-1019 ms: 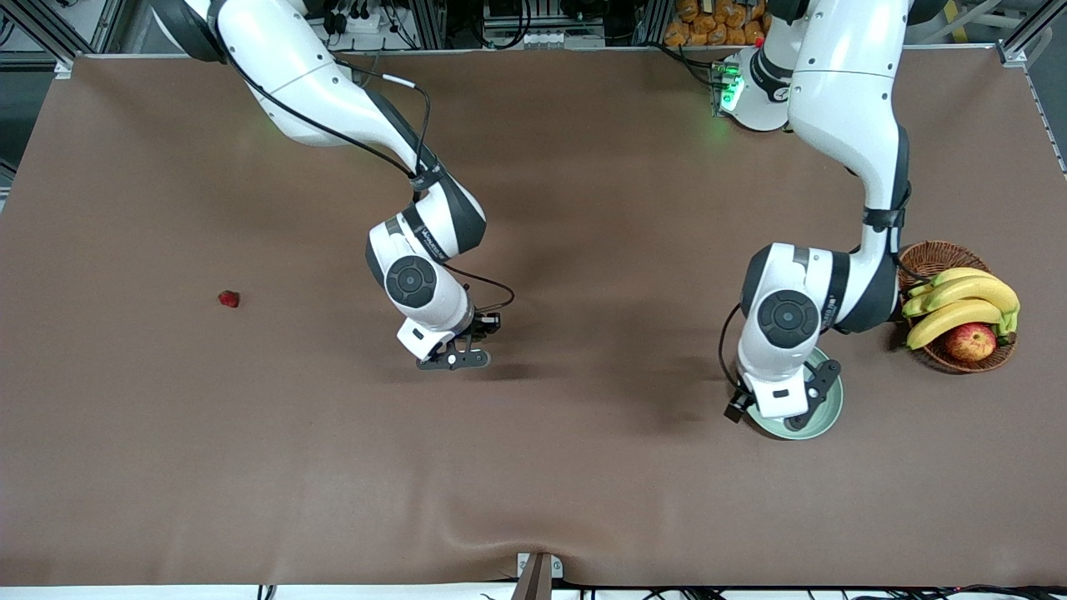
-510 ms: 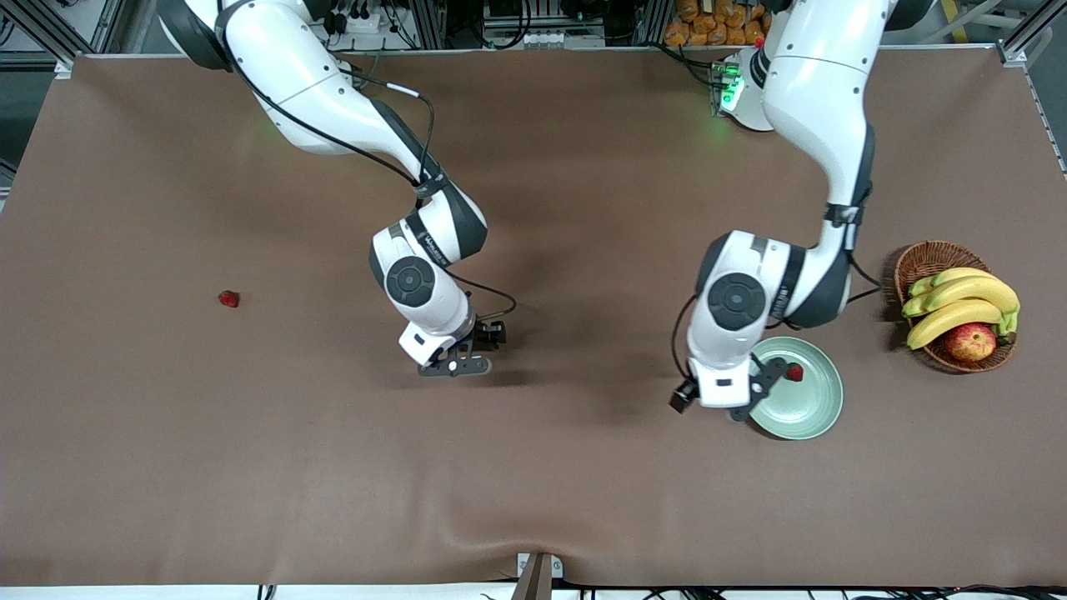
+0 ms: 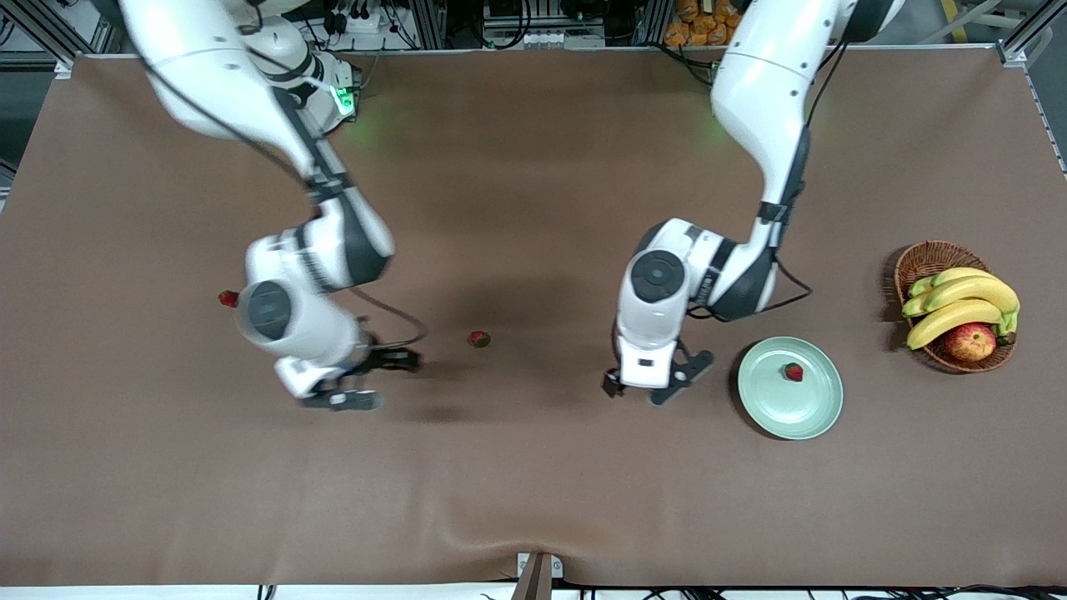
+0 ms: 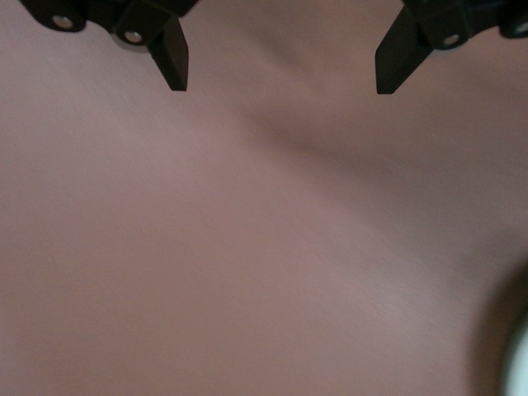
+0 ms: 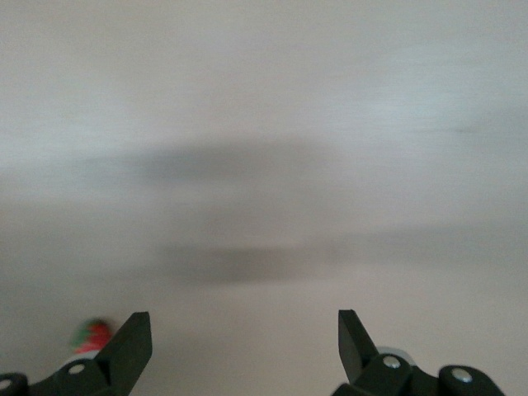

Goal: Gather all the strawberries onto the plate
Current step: 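Move the left gripper over the second strawberry and lower it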

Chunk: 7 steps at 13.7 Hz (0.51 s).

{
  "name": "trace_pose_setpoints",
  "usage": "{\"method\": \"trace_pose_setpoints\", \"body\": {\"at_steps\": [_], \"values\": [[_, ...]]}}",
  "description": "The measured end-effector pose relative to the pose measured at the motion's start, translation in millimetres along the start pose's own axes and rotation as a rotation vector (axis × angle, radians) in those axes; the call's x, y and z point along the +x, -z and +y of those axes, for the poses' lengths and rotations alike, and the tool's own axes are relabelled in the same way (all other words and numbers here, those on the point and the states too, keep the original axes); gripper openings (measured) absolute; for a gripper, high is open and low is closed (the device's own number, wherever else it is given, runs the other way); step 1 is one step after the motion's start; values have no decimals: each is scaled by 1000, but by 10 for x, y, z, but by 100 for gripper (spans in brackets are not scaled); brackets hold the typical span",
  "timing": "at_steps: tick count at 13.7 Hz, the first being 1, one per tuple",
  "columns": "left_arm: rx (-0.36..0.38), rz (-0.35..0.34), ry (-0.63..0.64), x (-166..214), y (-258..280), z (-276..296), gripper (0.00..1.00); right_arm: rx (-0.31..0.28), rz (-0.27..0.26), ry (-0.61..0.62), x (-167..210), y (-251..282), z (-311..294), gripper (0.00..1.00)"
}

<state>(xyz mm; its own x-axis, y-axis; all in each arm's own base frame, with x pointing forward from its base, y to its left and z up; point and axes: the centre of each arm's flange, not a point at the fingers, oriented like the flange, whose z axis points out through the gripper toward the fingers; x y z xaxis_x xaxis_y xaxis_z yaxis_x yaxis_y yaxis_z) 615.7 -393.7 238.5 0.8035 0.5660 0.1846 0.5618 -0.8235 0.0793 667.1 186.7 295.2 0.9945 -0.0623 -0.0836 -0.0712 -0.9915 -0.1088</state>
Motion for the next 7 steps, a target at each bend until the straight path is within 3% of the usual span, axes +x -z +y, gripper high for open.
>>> {"method": "trace_pose_setpoints", "body": {"at_steps": [3,7], "values": [[-61,11,-52,-520,52,357,100,-2,-104,57,100,47,969,100],[-200,35,-138,-1212,91,750,100,30,-172,108,17,-183,2054,100]]}}
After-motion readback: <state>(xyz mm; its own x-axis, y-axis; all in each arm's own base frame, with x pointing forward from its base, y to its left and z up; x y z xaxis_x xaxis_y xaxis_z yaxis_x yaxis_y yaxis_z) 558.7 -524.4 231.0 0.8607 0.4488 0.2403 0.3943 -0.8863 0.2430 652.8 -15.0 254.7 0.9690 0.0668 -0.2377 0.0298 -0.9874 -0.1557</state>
